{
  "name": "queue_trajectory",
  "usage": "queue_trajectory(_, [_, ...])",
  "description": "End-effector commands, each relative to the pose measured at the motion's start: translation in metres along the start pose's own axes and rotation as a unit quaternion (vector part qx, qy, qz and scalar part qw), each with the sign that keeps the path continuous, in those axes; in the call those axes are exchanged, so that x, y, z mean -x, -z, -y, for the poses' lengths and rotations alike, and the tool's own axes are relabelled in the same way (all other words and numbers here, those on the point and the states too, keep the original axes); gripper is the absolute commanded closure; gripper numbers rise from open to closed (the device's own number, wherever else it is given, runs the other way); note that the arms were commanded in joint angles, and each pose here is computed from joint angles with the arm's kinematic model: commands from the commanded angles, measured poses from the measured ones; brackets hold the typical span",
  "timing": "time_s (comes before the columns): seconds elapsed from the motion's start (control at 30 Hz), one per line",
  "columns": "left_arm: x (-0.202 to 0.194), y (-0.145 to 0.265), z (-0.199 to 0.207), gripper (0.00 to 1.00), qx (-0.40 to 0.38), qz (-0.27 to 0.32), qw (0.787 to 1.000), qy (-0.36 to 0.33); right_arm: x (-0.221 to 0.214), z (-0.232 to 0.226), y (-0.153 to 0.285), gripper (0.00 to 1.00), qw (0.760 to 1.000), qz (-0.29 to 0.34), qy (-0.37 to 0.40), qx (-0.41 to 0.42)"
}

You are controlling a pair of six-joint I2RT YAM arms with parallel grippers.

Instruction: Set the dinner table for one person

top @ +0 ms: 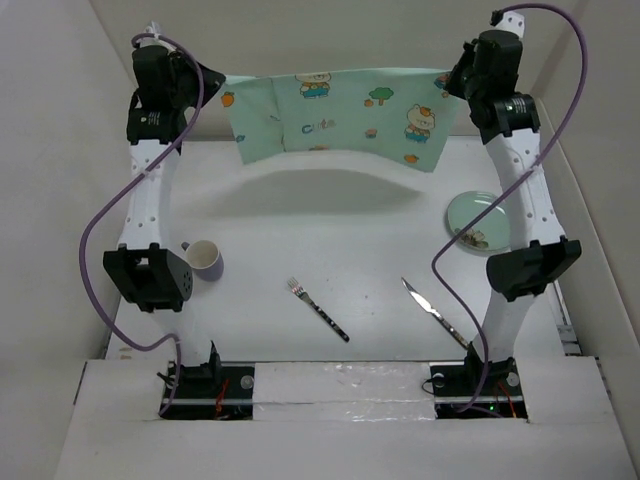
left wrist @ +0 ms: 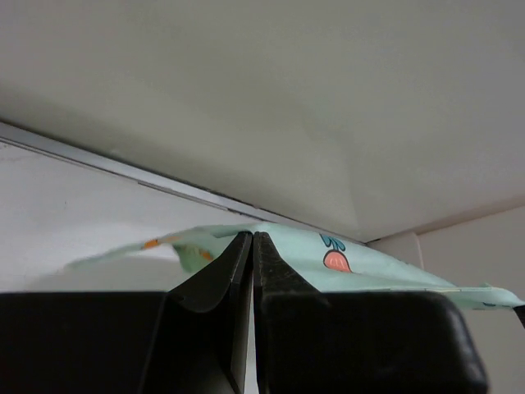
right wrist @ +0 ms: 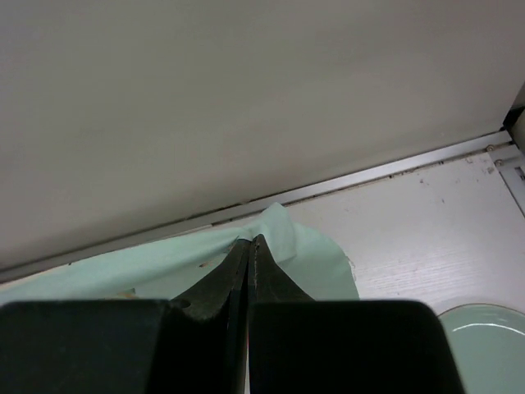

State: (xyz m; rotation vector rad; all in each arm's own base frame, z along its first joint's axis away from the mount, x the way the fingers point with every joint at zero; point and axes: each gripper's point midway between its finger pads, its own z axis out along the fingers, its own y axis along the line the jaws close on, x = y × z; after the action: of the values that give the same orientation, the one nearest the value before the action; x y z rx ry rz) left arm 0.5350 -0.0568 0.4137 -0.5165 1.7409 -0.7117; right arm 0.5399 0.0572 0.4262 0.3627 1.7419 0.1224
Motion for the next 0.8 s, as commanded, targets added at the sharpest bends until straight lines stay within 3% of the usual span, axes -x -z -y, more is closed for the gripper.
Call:
queue_trajectory(0.0, [0.030,0.027,0.019,1.00,-0.034,0.040,0.999,-0.006,0.036,0.008,0.029,1.00,0.999,0.041,-0.006,0.003])
queue_trajectory(0.03, [0.028,0.026,0.010,1.00,-0.030,0.041,0.999,-0.008,0.032,0.007,0.028,1.00,0.999,0.044,-0.007,0.009])
queue_trajectory(0.07, [0.026,0.035,0.011,1.00,-0.033,0.043,0.998,-0.011,0.001,0.021,0.026,1.00,1.000,0.013,0.001,-0.002])
queue_trajectory(0.1, [0.001,0.028,-0.021,1.00,-0.004,0.018,1.000,-0.004,-0.015,0.025,0.025,1.00,1.000,0.001,0.001,-0.004])
queue_trajectory(0.17, [-0.016,0.034,-0.034,1.00,0.001,0.010,1.000,-0.015,-0.041,0.030,0.025,1.00,1.000,-0.010,0.001,0.006])
queue_trajectory(0.2, [-0.047,0.030,-0.063,1.00,0.027,-0.022,0.999,-0.008,-0.083,0.043,0.026,1.00,0.999,-0.050,0.007,-0.005])
queue_trajectory(0.3, [-0.102,0.034,-0.105,1.00,0.050,-0.072,0.996,-0.003,-0.152,0.063,0.028,1.00,0.994,-0.112,0.010,-0.015])
queue_trajectory(0.5, [-0.193,0.050,-0.187,1.00,0.121,-0.143,0.982,0.009,-0.242,0.081,0.029,1.00,0.979,-0.201,-0.009,-0.025])
queue_trajectory(0.57, [-0.222,0.054,-0.214,1.00,0.150,-0.174,0.973,0.012,-0.287,0.097,0.032,1.00,0.964,-0.262,0.000,-0.052])
queue_trajectory(0.77, [-0.259,0.072,-0.226,1.00,0.167,-0.206,0.964,0.002,-0.332,0.113,0.056,1.00,0.946,-0.315,-0.015,-0.070])
